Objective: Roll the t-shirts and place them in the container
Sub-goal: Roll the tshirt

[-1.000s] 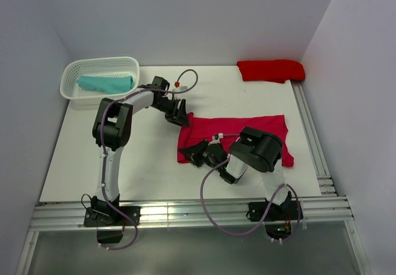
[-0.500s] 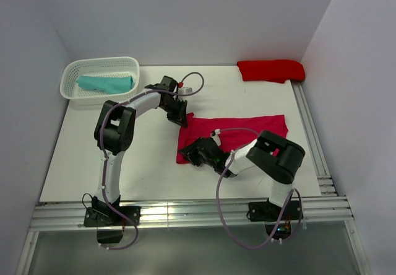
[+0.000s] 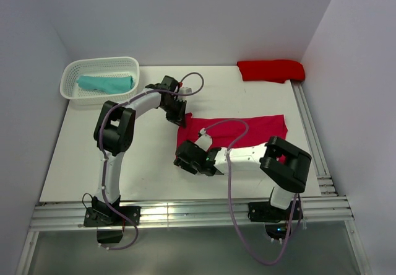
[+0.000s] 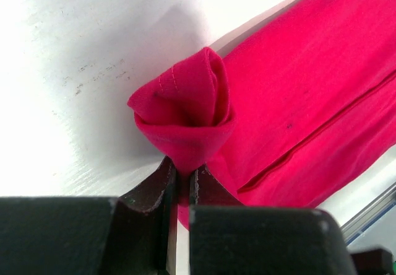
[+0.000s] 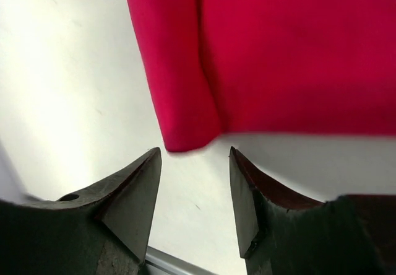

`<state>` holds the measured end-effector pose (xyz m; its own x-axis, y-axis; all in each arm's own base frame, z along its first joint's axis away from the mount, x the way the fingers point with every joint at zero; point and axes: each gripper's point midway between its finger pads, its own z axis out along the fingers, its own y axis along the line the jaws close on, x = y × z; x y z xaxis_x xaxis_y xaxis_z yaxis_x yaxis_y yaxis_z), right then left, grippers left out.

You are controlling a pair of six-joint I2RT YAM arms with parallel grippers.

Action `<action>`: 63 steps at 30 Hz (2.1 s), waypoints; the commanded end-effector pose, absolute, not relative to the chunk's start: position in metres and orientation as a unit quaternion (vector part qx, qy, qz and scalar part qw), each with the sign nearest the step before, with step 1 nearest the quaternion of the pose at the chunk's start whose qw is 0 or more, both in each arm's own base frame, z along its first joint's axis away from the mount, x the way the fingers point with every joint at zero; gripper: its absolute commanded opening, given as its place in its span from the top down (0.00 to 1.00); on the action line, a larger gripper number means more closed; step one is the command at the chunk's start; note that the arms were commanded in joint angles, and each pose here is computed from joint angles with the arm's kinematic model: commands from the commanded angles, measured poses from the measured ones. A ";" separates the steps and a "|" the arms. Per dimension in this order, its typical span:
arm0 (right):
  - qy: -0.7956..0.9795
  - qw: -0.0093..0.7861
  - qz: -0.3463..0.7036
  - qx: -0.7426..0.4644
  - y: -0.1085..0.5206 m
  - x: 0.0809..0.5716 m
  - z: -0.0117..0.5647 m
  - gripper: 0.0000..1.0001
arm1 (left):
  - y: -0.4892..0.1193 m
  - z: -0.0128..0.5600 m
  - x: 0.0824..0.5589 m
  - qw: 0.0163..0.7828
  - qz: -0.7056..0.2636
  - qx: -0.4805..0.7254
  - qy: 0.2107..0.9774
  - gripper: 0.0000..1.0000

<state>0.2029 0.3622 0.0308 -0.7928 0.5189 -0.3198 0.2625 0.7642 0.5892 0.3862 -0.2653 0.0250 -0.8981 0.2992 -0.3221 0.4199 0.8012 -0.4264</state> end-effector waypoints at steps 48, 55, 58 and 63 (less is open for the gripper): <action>0.910 0.397 -0.094 0.070 0.362 0.313 0.033 0.53 | -0.233 0.013 0.397 0.121 -0.161 0.192 0.960 0.97; 0.918 0.377 -0.096 0.073 0.353 0.302 0.021 0.69 | -0.236 0.018 0.403 0.124 -0.166 0.201 0.957 0.79; 0.921 0.374 -0.073 0.081 0.352 0.299 0.021 0.71 | -0.238 0.029 0.409 0.130 -0.180 0.204 0.953 0.61; 0.925 0.363 0.037 0.105 0.359 0.298 0.023 0.74 | -0.240 0.065 0.425 0.145 -0.236 0.212 0.937 0.41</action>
